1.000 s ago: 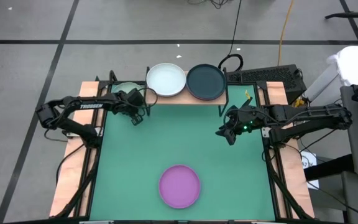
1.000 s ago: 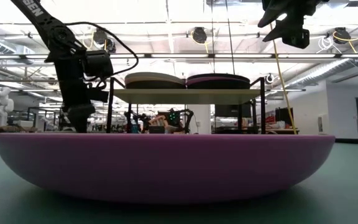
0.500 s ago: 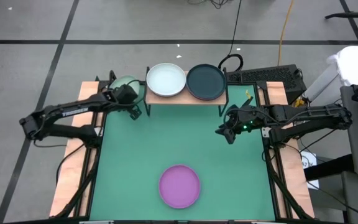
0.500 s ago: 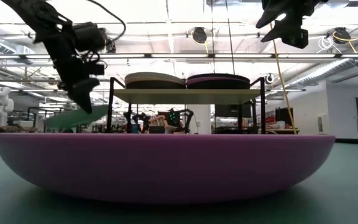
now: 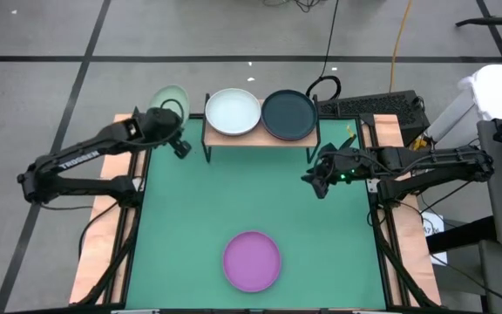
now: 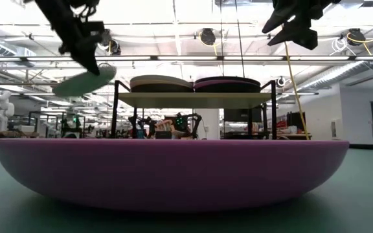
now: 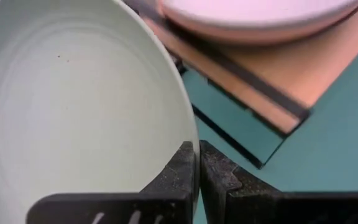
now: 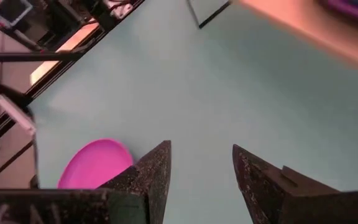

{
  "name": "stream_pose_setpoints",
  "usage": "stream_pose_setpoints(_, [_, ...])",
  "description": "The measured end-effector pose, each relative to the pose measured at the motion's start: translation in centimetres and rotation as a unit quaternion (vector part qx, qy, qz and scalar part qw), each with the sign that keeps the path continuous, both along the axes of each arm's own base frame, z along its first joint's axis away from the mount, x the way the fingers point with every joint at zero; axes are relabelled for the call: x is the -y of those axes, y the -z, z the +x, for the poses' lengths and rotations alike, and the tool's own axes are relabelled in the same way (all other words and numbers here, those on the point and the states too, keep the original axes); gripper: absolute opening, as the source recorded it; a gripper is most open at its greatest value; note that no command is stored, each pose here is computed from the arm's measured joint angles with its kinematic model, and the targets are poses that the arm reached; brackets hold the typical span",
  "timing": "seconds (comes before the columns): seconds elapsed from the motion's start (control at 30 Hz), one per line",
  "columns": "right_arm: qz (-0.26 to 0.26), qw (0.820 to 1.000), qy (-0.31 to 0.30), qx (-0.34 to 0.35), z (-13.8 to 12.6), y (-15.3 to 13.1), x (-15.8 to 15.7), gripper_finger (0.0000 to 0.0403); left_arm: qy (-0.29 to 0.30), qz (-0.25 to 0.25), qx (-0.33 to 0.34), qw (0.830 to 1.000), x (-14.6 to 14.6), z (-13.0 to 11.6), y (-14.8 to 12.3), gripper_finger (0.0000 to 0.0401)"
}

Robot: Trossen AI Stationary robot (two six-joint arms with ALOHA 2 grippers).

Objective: Place and stack plates onto a shelf
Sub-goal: Stack the light green plate on top of the white plate on the shelf

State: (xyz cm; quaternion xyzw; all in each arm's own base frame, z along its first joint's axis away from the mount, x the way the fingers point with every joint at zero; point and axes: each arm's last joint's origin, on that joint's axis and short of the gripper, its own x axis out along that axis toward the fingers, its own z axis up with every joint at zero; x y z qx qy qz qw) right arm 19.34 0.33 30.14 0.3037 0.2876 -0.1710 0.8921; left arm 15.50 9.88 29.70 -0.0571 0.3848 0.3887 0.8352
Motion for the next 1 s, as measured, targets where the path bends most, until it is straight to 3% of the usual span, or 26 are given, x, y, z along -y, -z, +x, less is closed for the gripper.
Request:
stream_pose_setpoints(0.2, [-0.034, 0.999, 0.038, 0.003, 0.0, -0.1, 0.3, 0.0155, -0.012, 0.013, 0.026, 1.0, 0.5, -0.6, -4.4, 0.0009])
stream_pose_setpoints(0.47, [-0.026, 0.999, 0.026, 0.018, 0.2, -0.3, 0.2, 0.0155, -0.017, 0.04, 0.078, 0.996, 0.9, -1.3, -8.6, 0.0009])
stream_pose_setpoints(0.67, [0.008, 0.999, -0.033, 0.016, 0.2, -0.3, -0.7, 0.0155, -0.012, 0.037, 0.096, 0.995, 1.7, -1.8, -10.4, 0.0009])
stream_pose_setpoints(1.0, [0.0, 0.996, -0.083, 0.013, 0.0, -0.2, -2.4, 0.0155, 0.019, 0.036, 0.115, 0.993, 2.9, -1.3, -11.7, 0.0009])
